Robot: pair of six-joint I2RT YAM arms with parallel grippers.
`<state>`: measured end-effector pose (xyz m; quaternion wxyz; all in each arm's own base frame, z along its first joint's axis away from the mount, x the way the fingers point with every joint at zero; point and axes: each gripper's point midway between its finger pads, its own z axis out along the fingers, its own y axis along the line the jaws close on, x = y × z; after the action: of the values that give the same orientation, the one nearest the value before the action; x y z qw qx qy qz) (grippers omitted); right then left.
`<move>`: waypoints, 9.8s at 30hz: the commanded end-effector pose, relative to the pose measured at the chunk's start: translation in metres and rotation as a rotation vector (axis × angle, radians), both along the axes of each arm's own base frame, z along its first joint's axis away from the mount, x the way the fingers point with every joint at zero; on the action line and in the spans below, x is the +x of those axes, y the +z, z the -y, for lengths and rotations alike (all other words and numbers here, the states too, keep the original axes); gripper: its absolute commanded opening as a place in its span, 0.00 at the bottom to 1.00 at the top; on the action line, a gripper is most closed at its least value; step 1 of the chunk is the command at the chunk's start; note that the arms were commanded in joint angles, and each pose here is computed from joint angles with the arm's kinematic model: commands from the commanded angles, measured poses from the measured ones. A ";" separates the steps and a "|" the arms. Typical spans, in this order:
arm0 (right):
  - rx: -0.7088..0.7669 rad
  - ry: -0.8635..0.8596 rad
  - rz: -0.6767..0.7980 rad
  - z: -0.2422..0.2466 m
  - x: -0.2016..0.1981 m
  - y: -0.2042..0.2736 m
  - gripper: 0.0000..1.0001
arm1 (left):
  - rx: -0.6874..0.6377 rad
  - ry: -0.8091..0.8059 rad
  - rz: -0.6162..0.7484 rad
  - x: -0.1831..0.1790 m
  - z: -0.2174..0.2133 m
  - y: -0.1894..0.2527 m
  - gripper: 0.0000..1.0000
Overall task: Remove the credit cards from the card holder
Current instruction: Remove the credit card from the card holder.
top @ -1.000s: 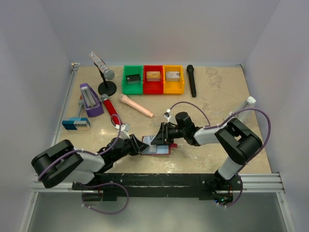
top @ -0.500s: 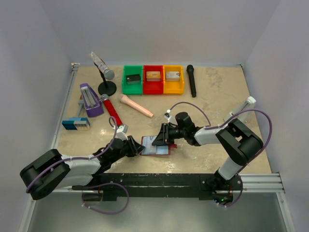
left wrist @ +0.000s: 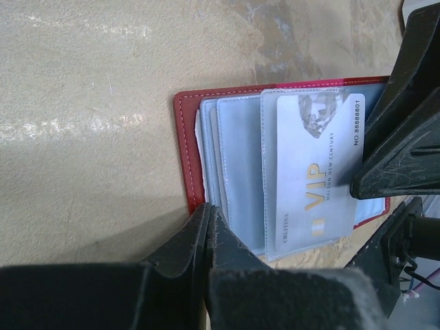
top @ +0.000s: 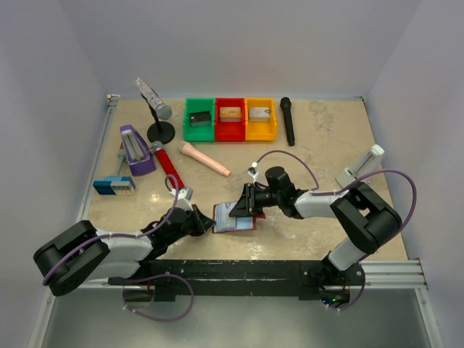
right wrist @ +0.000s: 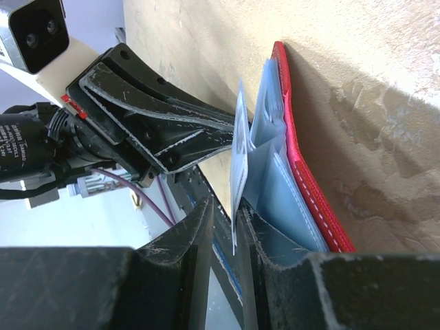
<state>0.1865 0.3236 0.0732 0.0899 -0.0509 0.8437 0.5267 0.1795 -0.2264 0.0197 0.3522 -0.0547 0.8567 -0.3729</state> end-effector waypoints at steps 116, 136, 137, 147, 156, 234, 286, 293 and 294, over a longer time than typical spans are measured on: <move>-0.010 0.120 -0.036 -0.013 -0.011 0.002 0.31 | 0.005 -0.009 -0.094 -0.020 0.001 -0.033 0.00; -0.058 0.110 -0.013 0.000 -0.009 0.003 0.31 | 0.020 0.008 -0.112 -0.025 -0.009 -0.043 0.00; -0.060 0.110 -0.015 0.001 -0.010 0.002 0.31 | 0.020 0.008 -0.112 -0.026 -0.009 -0.043 0.00; -0.065 0.100 -0.007 0.007 -0.007 0.003 0.30 | 0.017 0.012 -0.110 -0.025 -0.010 -0.043 0.00; -0.067 0.088 -0.001 0.012 -0.003 0.004 0.30 | 0.021 0.013 -0.112 -0.025 -0.010 -0.044 0.00; -0.213 0.004 0.039 0.066 0.010 0.002 0.00 | -0.034 0.012 0.027 -0.013 -0.007 0.006 0.00; -0.239 0.026 0.008 0.050 -0.004 -0.012 0.00 | 0.126 0.035 -0.091 -0.014 -0.001 -0.041 0.00; -0.237 0.006 0.080 0.061 -0.001 0.012 0.00 | 0.052 0.010 -0.040 -0.021 -0.003 -0.028 0.00; -0.228 0.001 0.092 0.061 -0.002 0.016 0.00 | 0.038 -0.009 -0.024 -0.024 -0.005 -0.026 0.00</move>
<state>0.1850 0.2667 0.0749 0.0953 -0.0692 0.8970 0.4260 0.1753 -0.2546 0.0255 0.3488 -0.0690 0.8441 -0.4014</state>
